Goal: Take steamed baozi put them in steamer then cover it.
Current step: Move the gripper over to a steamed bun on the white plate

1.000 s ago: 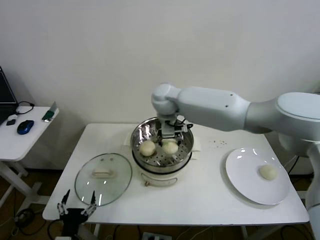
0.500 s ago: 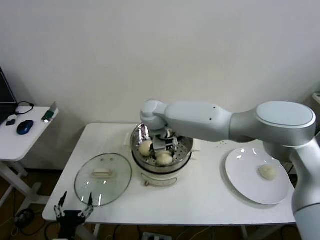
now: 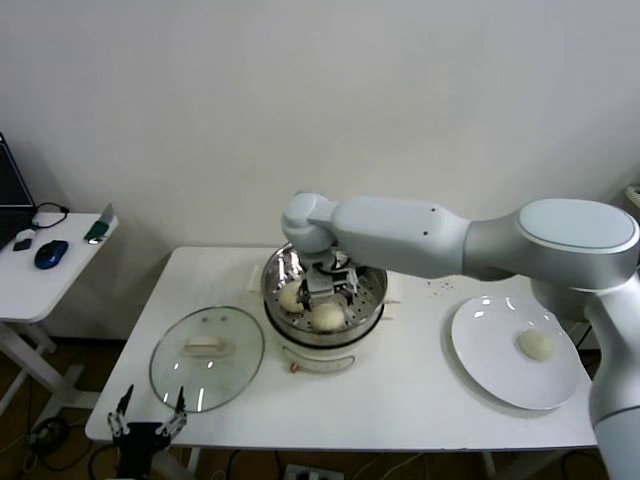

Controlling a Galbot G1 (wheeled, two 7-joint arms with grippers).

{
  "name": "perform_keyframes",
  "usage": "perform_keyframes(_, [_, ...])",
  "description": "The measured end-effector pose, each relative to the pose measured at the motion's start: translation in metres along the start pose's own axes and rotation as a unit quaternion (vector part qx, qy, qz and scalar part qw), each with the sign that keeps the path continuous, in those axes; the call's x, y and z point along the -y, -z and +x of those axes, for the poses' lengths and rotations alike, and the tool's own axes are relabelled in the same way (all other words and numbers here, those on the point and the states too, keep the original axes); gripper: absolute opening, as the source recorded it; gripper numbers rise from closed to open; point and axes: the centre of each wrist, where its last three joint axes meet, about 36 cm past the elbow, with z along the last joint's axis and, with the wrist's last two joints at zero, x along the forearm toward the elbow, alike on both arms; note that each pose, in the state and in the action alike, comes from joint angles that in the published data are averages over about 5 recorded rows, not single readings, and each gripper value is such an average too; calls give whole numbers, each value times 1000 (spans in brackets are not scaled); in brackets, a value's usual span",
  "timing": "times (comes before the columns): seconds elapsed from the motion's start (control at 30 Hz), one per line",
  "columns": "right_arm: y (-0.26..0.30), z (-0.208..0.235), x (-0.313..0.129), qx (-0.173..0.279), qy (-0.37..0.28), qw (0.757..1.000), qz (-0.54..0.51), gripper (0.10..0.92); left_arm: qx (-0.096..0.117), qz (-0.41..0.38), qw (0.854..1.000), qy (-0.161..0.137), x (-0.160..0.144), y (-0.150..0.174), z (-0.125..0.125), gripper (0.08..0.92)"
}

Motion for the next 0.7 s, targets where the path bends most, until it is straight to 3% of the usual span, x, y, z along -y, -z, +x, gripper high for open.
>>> perform_keyframes(0.17, [-16,23,-32,-22,-18,998,-49,823,0,0,1000,-3,1,-1,1,823])
perform_keyframes(0.4, [-39,42,-120,-36,-45,976,-210,823,6,4,1000,-8,4,4,1,823])
perform_keyframes(0.53, [-44,35,-181,-20,-59,940,-336,823,8,7,1000,-10,7,5,1,823])
perform_keyframes(0.7, [-39,14,-261,10,-62,874,-482,823,8,8,1000,-11,9,5,2,823])
